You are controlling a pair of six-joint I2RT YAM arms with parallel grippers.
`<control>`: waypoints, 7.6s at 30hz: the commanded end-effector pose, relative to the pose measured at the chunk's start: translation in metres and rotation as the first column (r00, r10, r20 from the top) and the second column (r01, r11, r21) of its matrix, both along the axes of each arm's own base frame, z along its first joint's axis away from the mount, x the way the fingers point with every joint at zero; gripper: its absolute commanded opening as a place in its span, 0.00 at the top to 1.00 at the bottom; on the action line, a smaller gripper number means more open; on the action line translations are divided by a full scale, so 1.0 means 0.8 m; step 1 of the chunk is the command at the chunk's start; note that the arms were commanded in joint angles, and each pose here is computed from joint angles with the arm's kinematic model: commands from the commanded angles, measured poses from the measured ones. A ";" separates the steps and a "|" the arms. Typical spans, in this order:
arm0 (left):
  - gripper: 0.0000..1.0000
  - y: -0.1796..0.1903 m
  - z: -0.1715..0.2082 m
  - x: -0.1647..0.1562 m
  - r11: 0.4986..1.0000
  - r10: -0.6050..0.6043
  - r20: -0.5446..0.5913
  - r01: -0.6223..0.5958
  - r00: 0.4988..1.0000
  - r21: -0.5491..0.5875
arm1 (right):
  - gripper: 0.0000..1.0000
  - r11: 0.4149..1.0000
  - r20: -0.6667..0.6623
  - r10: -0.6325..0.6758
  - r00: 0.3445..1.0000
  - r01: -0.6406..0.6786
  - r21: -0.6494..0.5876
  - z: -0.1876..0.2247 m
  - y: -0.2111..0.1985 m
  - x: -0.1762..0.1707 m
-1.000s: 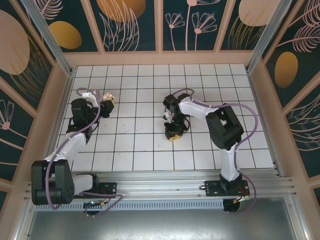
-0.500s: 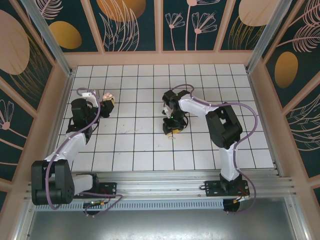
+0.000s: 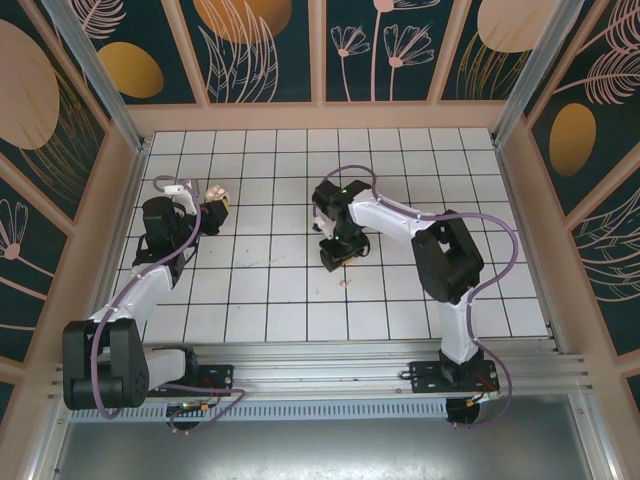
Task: Insert the wireless bluetooth earbuds into the charging case
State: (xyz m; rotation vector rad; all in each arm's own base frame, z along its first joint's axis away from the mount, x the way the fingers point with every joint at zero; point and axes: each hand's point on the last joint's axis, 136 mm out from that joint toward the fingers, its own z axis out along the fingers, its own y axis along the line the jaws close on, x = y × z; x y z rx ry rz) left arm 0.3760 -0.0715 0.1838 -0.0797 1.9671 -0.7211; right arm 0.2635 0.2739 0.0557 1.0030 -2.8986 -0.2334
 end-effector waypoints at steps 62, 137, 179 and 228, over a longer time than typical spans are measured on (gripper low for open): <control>0.89 -0.001 0.015 0.006 1.000 -0.011 0.020 0.012 1.000 -0.005 | 0.66 0.998 -0.124 -0.054 0.991 0.053 -0.013 -0.026 -0.003 -0.058; 0.91 -0.185 0.060 -0.120 0.698 -0.716 0.435 0.560 0.546 0.447 | 0.79 0.249 0.629 -0.371 0.683 -0.580 0.776 0.329 0.124 -0.014; 0.91 -0.187 0.088 -0.125 0.739 -0.668 0.489 0.572 0.561 0.354 | 0.80 0.192 0.583 -0.339 0.739 -0.552 0.811 0.295 0.170 -0.002; 0.89 -0.183 0.107 -0.138 0.728 -0.684 0.529 0.520 0.502 0.447 | 0.70 0.436 0.644 -0.240 0.727 -0.512 0.740 0.236 0.156 0.003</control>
